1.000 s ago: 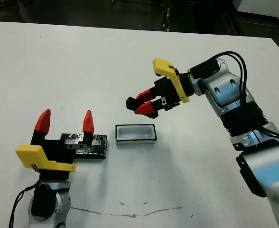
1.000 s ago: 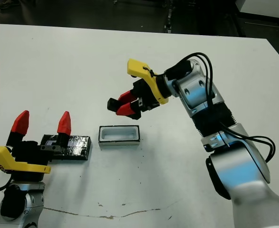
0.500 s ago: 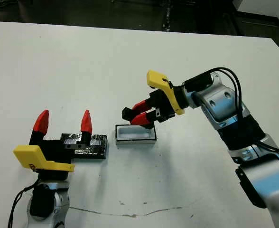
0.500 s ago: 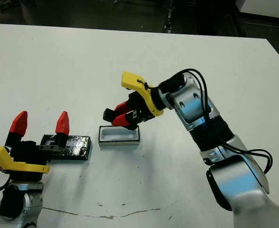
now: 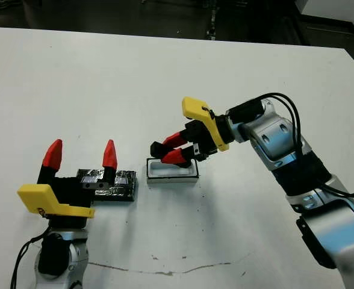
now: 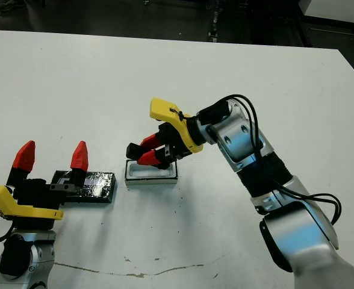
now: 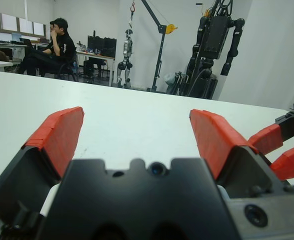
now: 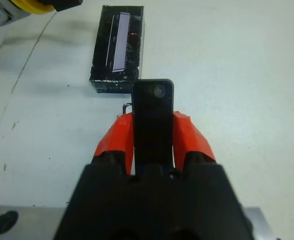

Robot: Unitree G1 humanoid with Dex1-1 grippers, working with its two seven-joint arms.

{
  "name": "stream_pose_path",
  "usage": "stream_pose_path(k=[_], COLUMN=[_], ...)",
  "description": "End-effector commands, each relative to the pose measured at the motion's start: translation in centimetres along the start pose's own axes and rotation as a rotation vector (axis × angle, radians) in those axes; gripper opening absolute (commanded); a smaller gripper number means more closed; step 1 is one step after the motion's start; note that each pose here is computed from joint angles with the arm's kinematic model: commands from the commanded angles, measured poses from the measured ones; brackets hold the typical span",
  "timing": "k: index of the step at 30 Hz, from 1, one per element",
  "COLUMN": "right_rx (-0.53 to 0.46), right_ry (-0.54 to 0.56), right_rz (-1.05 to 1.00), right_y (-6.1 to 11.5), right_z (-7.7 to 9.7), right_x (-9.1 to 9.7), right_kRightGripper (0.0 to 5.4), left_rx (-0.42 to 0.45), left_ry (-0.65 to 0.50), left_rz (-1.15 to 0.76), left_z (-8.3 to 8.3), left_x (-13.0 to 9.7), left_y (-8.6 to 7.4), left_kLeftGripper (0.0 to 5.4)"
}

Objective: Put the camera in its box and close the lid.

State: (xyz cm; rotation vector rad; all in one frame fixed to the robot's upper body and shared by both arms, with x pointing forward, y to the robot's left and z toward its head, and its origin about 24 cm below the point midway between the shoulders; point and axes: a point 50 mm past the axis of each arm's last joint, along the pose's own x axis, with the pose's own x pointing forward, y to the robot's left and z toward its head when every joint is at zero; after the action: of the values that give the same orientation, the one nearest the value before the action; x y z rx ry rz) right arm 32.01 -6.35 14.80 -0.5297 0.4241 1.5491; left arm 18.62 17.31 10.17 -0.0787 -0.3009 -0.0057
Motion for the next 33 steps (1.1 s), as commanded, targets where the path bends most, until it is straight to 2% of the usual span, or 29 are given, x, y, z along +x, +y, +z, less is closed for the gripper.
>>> stream_pose_path(k=[1, 10, 19, 33], right_rx=[0.021, 0.005, 0.037, -0.014], right_ry=[0.037, 0.043, 0.078, 0.11], right_rz=[-0.016, -0.008, 0.0, 0.008], right_y=[-0.1, 0.0, 0.0, -0.3], right_z=[-1.0, -1.7, -2.3, -2.8], right_x=[-0.1, 0.0, -0.1, -0.5], right_kRightGripper=[1.66, 1.66, 1.66, 1.66], left_rx=[0.001, -0.006, -0.001, 0.031], left_ry=[0.017, 0.018, 0.016, 0.015], left_rz=[0.001, 0.0, 0.001, 0.008], left_z=[-0.3, -0.2, -0.2, -0.1], left_x=[-0.3, -0.2, -0.2, -0.1], left_y=[0.0, -0.1, 0.0, 0.0], left_kLeftGripper=[5.4, 5.4, 5.4, 5.4])
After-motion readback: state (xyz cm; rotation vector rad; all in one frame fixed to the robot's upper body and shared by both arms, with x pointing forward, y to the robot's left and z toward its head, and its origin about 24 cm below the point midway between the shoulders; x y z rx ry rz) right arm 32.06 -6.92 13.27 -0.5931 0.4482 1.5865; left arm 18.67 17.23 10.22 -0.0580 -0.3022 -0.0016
